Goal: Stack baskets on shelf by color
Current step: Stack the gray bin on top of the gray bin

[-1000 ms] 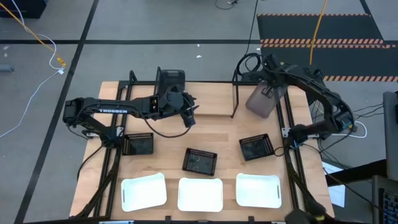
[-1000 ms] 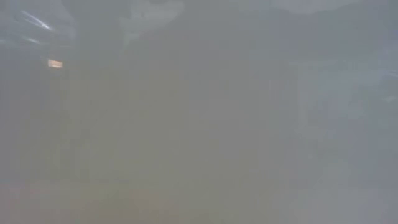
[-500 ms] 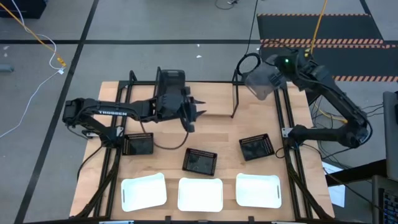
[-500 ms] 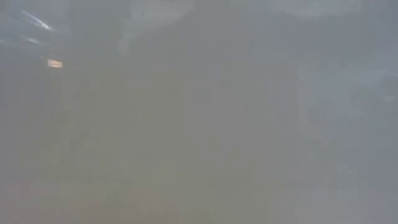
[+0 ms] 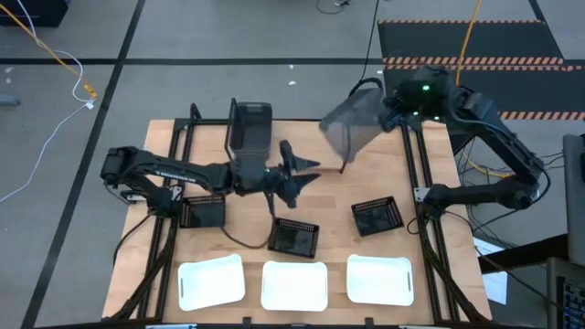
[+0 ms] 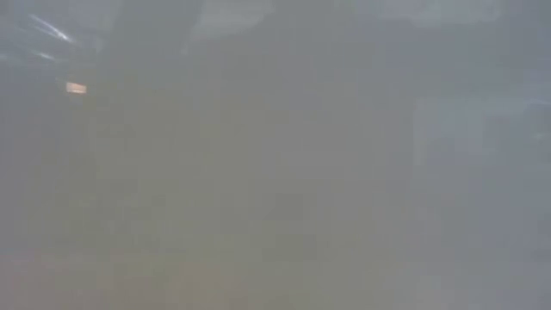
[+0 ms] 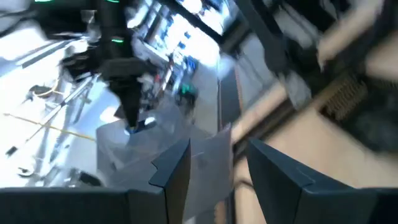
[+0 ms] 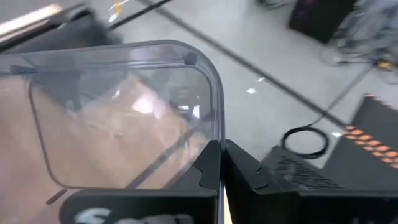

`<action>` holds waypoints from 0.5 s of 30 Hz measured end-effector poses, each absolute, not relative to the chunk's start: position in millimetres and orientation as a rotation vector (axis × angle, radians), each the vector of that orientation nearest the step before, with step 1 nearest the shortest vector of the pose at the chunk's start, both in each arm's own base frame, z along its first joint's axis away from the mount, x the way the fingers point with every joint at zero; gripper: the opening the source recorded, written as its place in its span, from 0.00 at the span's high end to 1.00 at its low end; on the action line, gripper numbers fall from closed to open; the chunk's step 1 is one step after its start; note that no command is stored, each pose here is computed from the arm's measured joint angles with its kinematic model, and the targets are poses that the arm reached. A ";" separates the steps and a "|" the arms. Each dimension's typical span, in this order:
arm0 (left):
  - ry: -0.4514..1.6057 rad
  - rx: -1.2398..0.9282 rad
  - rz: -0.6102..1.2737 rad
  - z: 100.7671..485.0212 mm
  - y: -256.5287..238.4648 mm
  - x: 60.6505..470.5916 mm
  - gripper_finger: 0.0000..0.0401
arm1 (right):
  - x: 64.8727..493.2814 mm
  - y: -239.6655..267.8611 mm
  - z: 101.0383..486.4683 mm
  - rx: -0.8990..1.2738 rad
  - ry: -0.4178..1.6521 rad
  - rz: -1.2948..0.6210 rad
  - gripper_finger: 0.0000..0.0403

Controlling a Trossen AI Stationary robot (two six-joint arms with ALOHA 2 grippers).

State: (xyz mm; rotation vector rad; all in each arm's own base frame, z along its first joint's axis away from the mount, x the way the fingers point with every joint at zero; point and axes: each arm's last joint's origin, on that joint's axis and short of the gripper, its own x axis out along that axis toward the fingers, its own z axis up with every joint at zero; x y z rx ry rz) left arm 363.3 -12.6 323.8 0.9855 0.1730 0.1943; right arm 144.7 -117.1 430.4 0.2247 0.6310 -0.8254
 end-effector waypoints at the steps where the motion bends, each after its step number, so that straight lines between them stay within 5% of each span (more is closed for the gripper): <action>1: 0.217 1.027 0.212 318.9 -15.1 366.4 0.60 | 150.5 -116.8 427.6 0.229 0.650 -0.806 1.00; 15: 0.673 1.150 0.195 308.3 -38.0 397.3 0.60 | 230.5 -116.5 387.7 0.201 0.817 -0.631 1.00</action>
